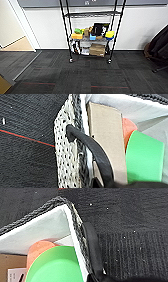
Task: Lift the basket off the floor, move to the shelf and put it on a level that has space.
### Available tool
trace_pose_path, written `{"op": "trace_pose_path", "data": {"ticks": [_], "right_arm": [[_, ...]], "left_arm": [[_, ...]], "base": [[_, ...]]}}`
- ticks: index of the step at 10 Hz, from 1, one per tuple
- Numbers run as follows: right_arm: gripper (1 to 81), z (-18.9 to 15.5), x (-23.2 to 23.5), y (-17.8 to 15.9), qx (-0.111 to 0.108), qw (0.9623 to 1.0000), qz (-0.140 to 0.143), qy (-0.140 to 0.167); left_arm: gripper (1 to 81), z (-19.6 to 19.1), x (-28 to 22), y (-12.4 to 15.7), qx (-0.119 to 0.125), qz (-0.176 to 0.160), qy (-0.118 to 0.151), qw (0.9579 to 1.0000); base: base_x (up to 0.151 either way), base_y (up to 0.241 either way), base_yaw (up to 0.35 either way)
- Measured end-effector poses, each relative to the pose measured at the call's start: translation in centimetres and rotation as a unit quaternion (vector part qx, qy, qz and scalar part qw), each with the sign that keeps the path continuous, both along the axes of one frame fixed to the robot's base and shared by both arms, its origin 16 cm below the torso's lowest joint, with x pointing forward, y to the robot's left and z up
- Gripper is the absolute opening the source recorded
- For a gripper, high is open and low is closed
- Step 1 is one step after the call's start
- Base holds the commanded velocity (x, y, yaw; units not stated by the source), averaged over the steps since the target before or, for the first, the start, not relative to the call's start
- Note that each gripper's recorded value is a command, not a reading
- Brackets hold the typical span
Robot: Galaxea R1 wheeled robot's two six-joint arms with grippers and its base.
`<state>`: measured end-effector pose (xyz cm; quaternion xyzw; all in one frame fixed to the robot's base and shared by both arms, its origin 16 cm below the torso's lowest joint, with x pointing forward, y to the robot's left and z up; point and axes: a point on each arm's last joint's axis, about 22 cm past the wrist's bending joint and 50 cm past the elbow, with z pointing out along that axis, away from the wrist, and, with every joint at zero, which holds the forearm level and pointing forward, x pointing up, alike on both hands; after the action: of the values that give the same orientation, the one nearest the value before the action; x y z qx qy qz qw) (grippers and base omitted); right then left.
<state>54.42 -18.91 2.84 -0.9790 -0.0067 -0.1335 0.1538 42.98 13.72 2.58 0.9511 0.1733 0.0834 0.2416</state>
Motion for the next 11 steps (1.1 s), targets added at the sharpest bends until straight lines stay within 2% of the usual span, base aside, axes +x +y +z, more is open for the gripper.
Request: {"op": "trace_pose_path", "data": {"ticks": [2,3,5,6,7,9,11], "right_arm": [[1.0,0.0,-0.1,-0.1,0.003,1.0,-0.004,0.003],[1.0,0.2,-0.1,0.1,0.012,0.9999,-0.007,0.005],[1.0,0.8,-0.6,0.8,0.042,0.9986,-0.025,0.017],[1.0,0.9,-1.1,1.2,0.064,0.9959,-0.058,0.027],[1.0,0.9,-1.6,1.6,0.084,0.9911,-0.099,0.03],[1.0,1.7,-2.5,3.9,0.123,0.9838,-0.124,0.039],[1.0,3.2,-2.1,4.8,0.155,0.977,-0.142,0.034]], "left_arm": [[1.0,0.2,-0.1,0.0,-0.005,-0.001,0.0,1.0],[1.0,0.5,-0.1,-0.1,-0.012,-0.003,-0.001,0.9999],[1.0,1.7,-0.3,0.2,-0.033,-0.011,-0.001,0.9994],[1.0,2.4,0.0,1.3,-0.039,-0.015,0.0,0.9991],[1.0,3.3,0.7,2.9,-0.042,-0.021,0.001,0.9989],[1.0,4.9,2.4,5.6,-0.043,-0.025,-0.002,0.9988],[1.0,5.9,1.7,6.0,-0.057,-0.029,0.009,0.9979]], "base": [[0.0,0.0,0.0],[0.0,0.0,0.0],[0.0,0.0,0.0],[0.0,0.0,0.0],[0.0,0.0,0.0],[0.0,0.0,0.0],[0.0,0.0,0.0]]}}
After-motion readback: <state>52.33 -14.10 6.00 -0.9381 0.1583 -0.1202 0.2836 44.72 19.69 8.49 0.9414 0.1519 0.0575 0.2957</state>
